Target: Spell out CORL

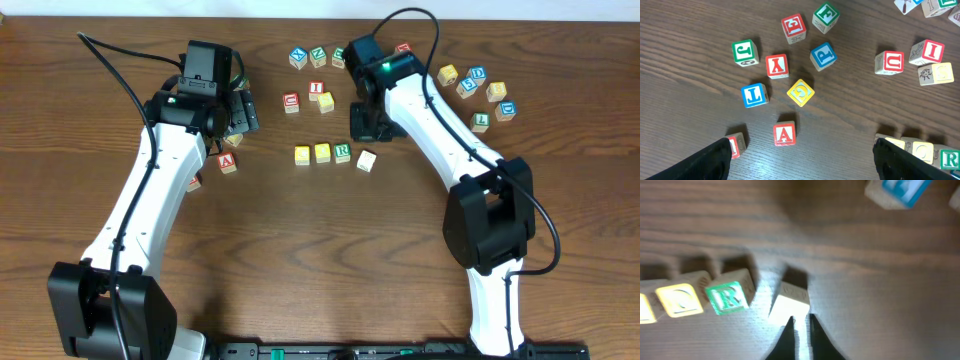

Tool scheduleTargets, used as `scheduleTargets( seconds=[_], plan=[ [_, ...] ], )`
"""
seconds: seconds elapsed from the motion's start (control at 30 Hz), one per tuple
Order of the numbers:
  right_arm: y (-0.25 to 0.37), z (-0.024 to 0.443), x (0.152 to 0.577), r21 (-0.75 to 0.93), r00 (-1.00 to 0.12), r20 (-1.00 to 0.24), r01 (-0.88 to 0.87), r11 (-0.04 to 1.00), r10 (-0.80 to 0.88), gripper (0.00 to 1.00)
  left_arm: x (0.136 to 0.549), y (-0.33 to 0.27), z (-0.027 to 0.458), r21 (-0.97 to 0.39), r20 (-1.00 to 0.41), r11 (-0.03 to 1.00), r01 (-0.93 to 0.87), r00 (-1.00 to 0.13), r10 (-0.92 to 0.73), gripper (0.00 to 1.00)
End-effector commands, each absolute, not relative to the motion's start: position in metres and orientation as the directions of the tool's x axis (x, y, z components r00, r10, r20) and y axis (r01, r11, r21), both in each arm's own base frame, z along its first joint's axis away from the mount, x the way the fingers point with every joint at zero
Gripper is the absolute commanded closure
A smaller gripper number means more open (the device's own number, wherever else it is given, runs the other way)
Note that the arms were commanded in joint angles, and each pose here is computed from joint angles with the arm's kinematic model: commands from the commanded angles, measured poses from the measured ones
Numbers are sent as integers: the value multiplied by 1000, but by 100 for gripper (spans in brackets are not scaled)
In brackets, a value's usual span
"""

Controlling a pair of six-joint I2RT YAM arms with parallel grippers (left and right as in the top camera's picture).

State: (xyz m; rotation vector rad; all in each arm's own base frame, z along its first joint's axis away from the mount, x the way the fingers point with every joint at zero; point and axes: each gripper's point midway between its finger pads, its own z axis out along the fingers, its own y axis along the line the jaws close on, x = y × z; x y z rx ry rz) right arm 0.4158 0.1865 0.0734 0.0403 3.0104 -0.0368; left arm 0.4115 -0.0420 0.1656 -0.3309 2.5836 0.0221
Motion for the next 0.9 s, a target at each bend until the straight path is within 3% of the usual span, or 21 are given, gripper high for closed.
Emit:
scheduleTargets(
  seconds=[0.0,0.33,0.53,0.73,0.87],
  plan=[
    [180,61,401,-41,-996,-75,46,998,43,99,411,-41,160,-43,-497,968,-246,-835,-234,11],
    [179,39,394,-44,-998,-58,5,999,3,99,412,-41,160,-44,-500,968,-246,-834,-235,11],
    [192,45,389,65,-999,-21,-48,997,-47,99,412,-41,160,-44,-500,968,-246,-834,-235,11],
    [189,74,392,151,-994,-92,-77,986,-63,99,411,-41,160,-43,-498,968,-246,-835,-235,11],
    [174,63,380,186,-992,-120,-53,981,-30,99,412,-41,160,-44,-499,968,-246,-834,-235,11]
  ],
)
